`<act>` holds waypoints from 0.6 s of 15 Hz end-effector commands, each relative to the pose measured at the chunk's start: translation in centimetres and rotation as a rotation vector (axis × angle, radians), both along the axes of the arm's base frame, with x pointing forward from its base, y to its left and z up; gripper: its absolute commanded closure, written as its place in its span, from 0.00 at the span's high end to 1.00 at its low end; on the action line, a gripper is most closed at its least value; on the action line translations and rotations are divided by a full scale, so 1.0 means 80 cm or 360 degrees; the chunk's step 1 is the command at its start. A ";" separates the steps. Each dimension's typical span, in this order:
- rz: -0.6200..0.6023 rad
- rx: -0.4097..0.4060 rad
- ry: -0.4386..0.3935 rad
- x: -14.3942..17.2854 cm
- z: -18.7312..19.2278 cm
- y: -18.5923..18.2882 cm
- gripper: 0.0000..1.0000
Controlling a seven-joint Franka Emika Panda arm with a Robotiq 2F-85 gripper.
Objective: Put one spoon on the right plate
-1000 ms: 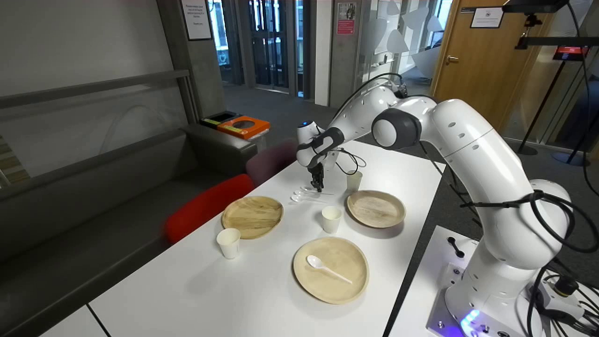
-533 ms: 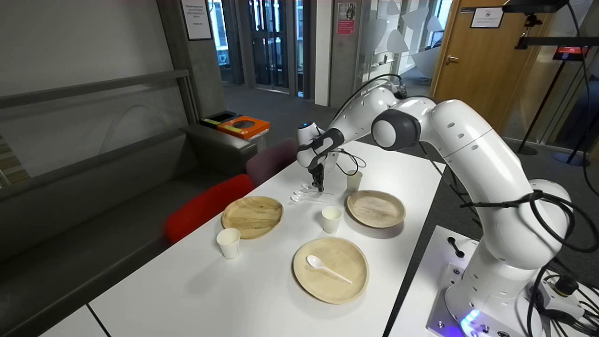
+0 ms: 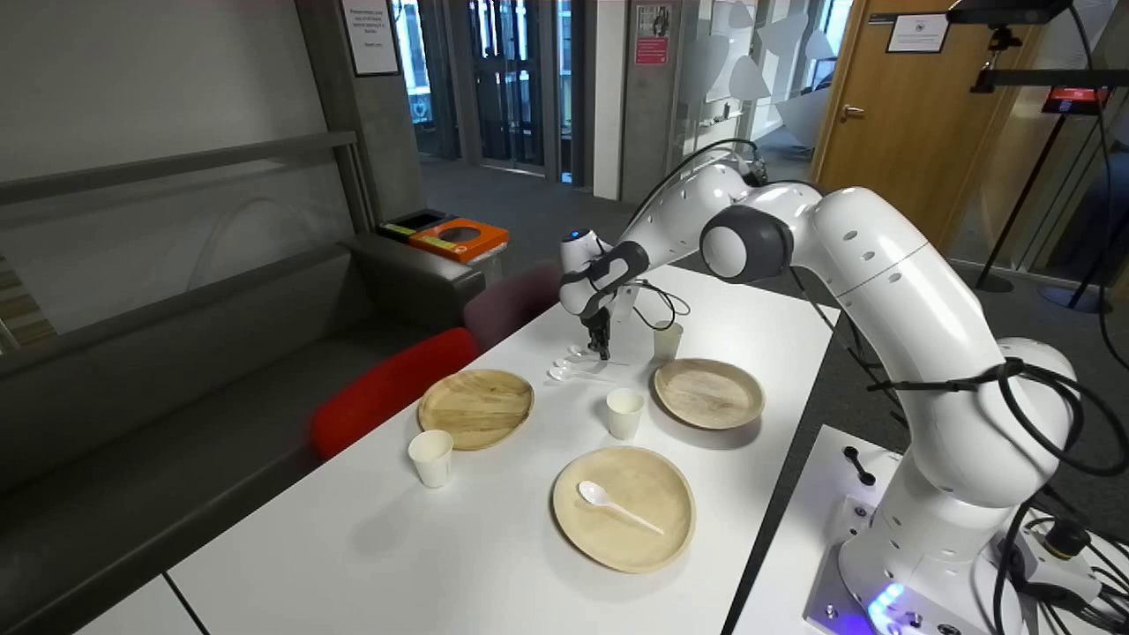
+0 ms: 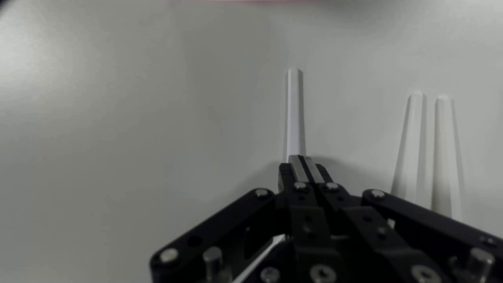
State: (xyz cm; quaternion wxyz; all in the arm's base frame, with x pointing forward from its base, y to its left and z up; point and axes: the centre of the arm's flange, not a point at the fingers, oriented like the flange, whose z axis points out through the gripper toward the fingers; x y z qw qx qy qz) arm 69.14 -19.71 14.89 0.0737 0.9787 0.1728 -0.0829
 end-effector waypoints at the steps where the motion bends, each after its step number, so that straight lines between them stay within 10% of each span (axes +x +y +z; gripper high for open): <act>1: 0.0046 0.0015 -0.0025 -0.015 0.018 -0.004 0.00; 9: 0.0067 -0.0026 -0.0119 -0.028 0.049 0.004 0.00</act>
